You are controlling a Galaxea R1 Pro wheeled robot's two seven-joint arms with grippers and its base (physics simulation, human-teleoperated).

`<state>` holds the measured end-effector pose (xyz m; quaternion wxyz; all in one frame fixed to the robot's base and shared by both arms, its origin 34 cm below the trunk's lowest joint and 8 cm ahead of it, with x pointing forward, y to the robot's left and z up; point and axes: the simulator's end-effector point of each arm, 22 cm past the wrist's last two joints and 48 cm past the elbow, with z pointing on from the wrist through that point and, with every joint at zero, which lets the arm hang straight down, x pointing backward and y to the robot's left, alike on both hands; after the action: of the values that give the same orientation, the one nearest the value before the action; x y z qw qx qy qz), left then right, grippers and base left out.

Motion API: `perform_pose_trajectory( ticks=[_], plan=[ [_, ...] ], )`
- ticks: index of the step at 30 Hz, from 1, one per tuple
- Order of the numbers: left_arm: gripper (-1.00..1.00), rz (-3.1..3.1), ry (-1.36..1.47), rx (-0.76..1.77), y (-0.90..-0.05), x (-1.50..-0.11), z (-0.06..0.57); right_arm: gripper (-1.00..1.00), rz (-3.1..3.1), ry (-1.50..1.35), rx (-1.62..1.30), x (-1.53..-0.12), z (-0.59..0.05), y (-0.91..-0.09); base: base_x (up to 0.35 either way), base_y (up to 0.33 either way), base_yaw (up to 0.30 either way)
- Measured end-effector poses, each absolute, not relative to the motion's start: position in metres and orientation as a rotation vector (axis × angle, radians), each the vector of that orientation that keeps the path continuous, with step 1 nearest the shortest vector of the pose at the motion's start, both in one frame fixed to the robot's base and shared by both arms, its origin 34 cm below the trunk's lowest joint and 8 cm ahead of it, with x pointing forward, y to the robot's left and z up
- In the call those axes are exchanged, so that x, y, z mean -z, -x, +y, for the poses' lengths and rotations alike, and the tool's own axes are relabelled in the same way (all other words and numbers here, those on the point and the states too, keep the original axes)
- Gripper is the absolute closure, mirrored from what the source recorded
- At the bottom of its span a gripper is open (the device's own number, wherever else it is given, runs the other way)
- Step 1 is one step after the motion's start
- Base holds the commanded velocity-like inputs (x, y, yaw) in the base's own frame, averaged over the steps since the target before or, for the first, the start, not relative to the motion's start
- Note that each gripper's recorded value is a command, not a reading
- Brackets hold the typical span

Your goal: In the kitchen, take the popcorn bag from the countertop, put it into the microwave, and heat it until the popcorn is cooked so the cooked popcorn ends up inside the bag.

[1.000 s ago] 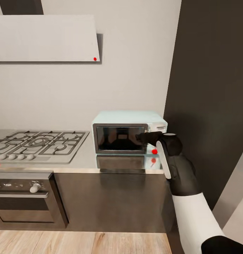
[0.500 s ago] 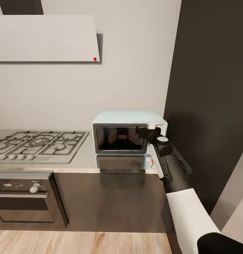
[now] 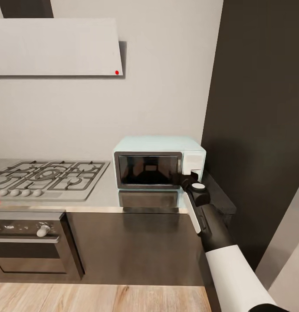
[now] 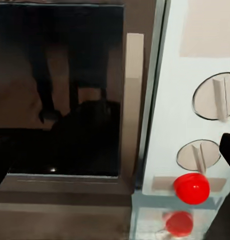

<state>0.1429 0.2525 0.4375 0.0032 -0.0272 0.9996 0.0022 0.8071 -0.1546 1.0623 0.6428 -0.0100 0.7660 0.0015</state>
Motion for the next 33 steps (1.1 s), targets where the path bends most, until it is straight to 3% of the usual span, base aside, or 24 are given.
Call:
perform_pose_trajectory(
  ticks=[15,28,33],
  plan=[
    [-1.0,3.133,0.09,-0.007,-0.143,-0.438,0.253,-1.0,1.836,0.03,0.015,-0.998,-0.163,-0.803,0.0,0.0,0.0],
    [-1.0,3.06,0.09,-0.014,-0.159,-0.438,0.254,-1.0,1.654,0.009,0.01,-1.037,-0.166,-0.81,0.0,0.0,0.0],
    [-1.0,3.062,0.093,-0.015,-0.158,-0.438,0.254,-1.0,1.655,0.009,0.011,-1.037,-0.166,-0.81,0.215,0.0,0.0]
  ],
)
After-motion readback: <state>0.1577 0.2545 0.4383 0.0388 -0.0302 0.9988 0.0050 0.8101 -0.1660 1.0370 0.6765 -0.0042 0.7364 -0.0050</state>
